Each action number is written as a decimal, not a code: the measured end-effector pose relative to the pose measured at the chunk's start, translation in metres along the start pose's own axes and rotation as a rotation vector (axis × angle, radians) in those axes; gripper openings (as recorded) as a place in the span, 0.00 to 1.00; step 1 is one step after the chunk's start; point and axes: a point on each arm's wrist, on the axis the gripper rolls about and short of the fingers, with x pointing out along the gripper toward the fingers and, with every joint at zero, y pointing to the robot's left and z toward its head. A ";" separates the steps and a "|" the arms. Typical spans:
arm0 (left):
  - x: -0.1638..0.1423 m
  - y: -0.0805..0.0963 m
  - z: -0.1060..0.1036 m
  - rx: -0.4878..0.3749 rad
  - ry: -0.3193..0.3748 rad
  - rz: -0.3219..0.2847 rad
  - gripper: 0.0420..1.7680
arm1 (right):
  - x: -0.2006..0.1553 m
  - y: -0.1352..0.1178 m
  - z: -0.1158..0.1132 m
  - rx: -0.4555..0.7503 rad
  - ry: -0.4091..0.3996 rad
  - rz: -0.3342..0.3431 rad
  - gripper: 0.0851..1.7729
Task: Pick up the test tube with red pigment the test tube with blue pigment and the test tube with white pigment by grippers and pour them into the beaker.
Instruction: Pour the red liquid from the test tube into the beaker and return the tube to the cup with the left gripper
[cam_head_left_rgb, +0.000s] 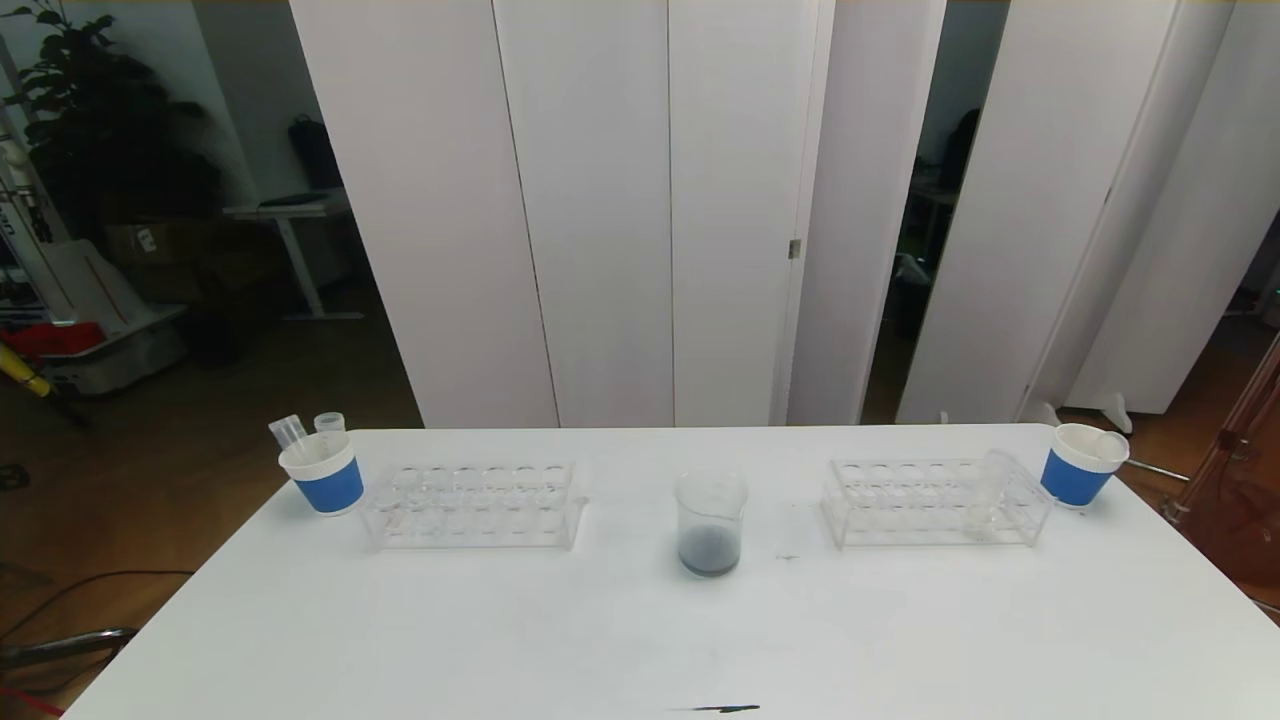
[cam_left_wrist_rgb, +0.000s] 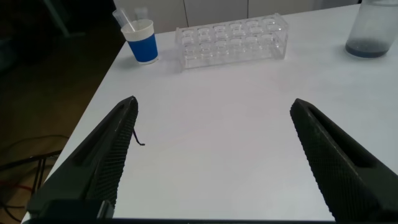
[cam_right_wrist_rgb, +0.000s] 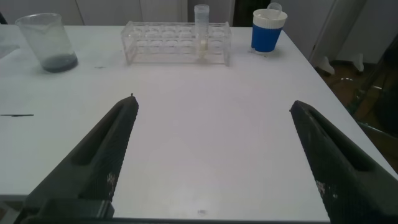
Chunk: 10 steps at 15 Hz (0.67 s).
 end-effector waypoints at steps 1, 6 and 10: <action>-0.001 0.000 -0.001 0.000 -0.003 -0.001 0.99 | 0.000 0.000 0.000 0.000 0.000 0.000 0.99; -0.011 -0.003 -0.015 0.004 -0.018 -0.050 0.99 | 0.000 0.000 0.000 0.000 0.000 0.000 0.99; -0.015 -0.003 -0.016 0.004 -0.067 -0.045 0.99 | 0.000 0.000 0.000 0.000 0.000 0.000 0.99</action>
